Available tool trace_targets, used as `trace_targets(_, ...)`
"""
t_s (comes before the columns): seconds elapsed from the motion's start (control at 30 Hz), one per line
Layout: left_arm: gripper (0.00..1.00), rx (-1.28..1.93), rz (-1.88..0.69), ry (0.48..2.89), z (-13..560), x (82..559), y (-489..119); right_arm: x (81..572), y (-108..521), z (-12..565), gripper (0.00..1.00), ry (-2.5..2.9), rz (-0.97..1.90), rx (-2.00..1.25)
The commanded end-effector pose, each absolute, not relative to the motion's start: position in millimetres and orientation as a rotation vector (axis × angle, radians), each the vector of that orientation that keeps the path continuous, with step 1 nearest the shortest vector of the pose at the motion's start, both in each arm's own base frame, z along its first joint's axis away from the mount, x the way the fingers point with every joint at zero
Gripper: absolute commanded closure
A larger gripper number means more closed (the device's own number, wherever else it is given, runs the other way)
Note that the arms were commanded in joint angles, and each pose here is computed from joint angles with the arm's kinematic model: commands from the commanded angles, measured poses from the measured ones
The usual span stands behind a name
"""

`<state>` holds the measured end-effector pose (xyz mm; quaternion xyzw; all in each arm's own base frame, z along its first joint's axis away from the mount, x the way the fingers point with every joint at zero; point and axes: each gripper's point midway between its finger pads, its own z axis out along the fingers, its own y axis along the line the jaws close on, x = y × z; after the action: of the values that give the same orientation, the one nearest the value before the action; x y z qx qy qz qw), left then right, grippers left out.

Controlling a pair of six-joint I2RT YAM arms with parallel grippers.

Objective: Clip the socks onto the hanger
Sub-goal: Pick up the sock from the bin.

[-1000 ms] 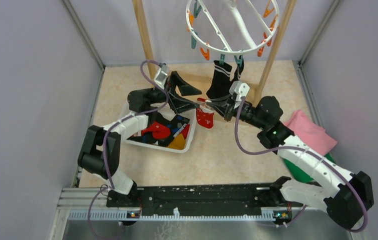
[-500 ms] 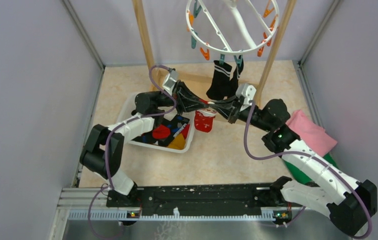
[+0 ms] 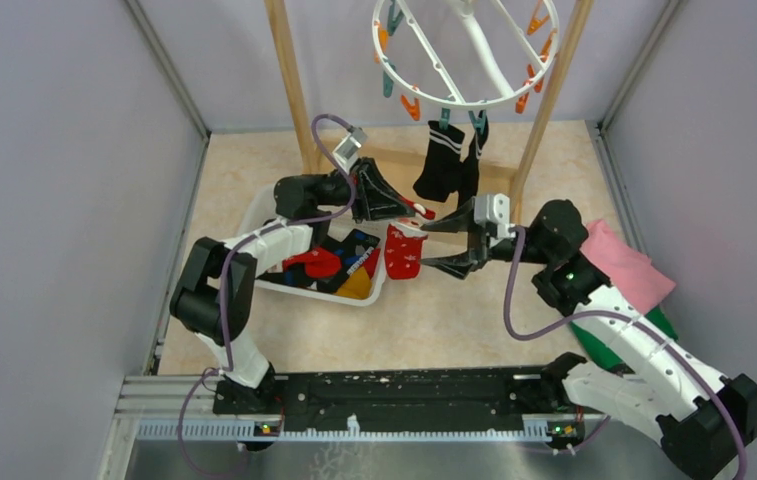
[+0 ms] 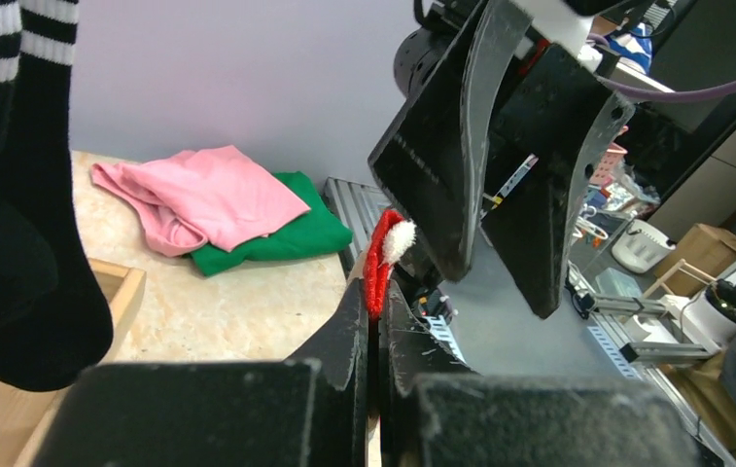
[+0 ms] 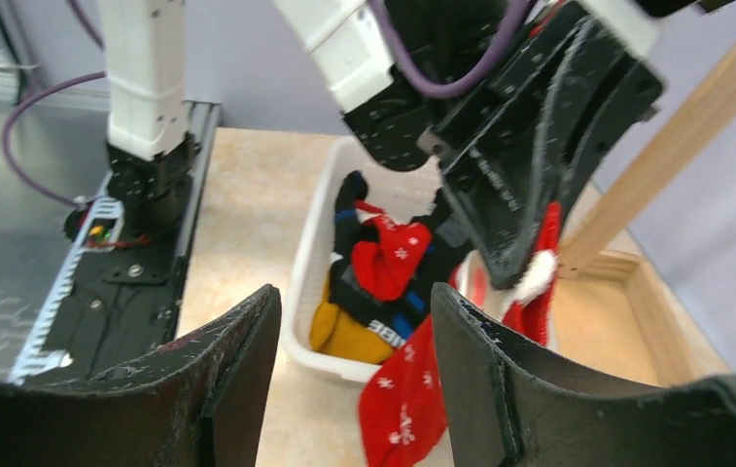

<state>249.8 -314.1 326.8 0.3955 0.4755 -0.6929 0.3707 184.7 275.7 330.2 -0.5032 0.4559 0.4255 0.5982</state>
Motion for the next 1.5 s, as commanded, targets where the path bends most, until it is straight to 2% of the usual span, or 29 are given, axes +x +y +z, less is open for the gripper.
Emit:
trace_targets(0.0, 1.00, 1.190, -1.634, 0.904, 361.8, 224.0, -303.7, 174.2, 278.2, 334.9, 0.43, 0.983, 1.015, -1.268)
trace_targets(0.17, 1.00, 1.204, -1.635, 0.908, 362.9, 217.5, -300.8, 195.8, 264.8, 357.0, 0.43, 0.960, 0.989, -1.195)
trace_targets(0.3, 1.00, 1.197, -1.640, 0.924, 356.9, 214.6, -298.9, 202.0, 245.7, 372.7, 0.47, 0.937, 0.974, -1.214)
trace_targets(0.67, 1.00, 1.229, -1.660, 0.886, 367.8, 204.6, -306.1, 206.6, 252.0, 352.1, 0.60, 0.955, 1.066, -1.263)
trace_targets(1.1, 1.00, 1.237, -1.668, 0.872, 373.3, 199.1, -307.0, 204.7, 255.2, 344.5, 0.57, 0.921, 1.108, -1.349)
trace_targets(1.27, 1.00, 1.243, -1.668, 0.865, 377.1, 197.6, -306.9, 230.9, 249.0, 344.7, 0.47, 1.005, 1.062, -1.242)
trace_targets(1.47, 1.00, 1.246, -1.668, 0.854, 379.6, 194.9, -307.1, 228.0, 246.0, 348.7, 0.45, 1.009, 1.132, -1.213)
